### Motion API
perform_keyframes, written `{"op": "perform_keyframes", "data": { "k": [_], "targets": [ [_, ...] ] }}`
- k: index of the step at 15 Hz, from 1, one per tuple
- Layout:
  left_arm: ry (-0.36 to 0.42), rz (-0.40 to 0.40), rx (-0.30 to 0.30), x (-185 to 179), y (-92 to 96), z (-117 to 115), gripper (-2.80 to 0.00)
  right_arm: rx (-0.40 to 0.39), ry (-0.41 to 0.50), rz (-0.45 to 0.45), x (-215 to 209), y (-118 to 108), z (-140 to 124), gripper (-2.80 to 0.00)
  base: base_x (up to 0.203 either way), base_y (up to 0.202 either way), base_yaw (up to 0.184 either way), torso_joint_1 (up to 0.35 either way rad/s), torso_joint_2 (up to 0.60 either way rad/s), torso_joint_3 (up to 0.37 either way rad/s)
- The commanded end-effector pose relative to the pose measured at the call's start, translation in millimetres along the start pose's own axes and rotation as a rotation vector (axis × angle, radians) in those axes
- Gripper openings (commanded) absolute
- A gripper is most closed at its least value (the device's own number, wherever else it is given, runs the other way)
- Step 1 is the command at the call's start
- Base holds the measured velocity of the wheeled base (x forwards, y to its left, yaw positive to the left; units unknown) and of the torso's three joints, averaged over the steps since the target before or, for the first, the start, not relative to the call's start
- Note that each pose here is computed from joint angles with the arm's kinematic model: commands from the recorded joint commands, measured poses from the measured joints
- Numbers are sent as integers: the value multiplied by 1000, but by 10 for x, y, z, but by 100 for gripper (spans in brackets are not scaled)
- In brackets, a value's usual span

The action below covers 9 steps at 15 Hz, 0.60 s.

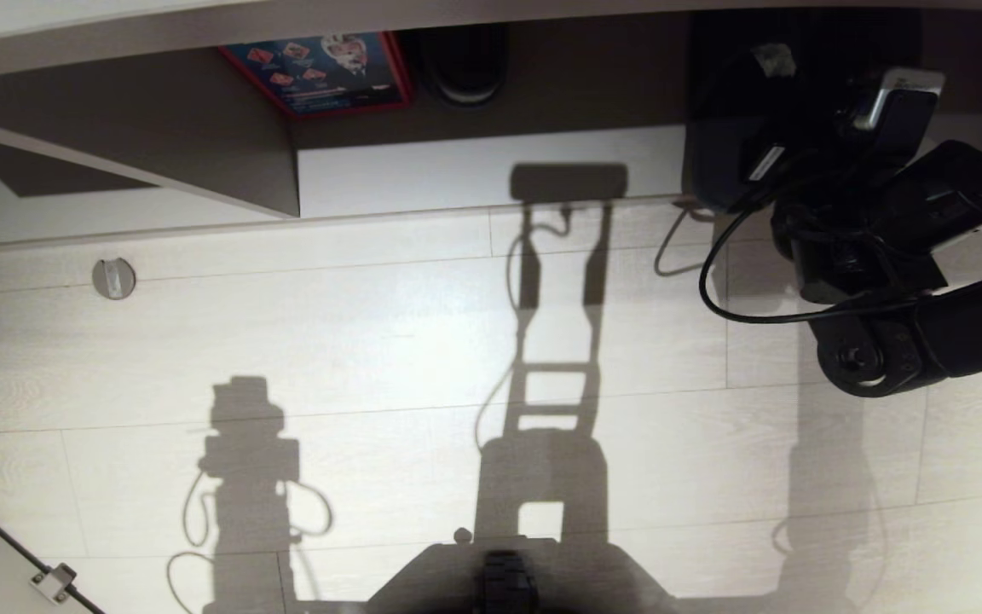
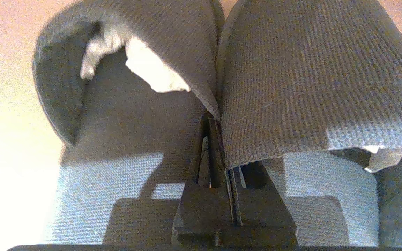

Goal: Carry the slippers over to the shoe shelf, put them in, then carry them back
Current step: Pick up the slippers in the shoe cabinet

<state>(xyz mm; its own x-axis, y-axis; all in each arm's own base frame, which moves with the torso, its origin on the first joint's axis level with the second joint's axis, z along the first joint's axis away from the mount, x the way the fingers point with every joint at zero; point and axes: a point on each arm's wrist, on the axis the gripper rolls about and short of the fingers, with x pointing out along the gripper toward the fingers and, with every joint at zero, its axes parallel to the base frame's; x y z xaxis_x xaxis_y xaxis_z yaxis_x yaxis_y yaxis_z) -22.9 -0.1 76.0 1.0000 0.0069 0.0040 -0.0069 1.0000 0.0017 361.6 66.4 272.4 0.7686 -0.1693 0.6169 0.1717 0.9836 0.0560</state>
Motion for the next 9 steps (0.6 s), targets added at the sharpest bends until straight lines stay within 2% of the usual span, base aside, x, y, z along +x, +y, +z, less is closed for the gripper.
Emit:
{"op": "perform_keyframes", "data": {
  "k": [1,5,9],
  "targets": [
    [1,1,0,1,0,-2,-280,11,-29,-5,-23,-30,167,-280,0,0,0,0,0,0],
    [-1,1,0,-1,0,2,-280,9,-20,2,-41,-11,143,-280,0,0,0,0,0,0],
    [0,1,0,0,0,0,-280,14,38,50,-220,102,128,-280,0,0,0,0,0,0]
  ]
}}
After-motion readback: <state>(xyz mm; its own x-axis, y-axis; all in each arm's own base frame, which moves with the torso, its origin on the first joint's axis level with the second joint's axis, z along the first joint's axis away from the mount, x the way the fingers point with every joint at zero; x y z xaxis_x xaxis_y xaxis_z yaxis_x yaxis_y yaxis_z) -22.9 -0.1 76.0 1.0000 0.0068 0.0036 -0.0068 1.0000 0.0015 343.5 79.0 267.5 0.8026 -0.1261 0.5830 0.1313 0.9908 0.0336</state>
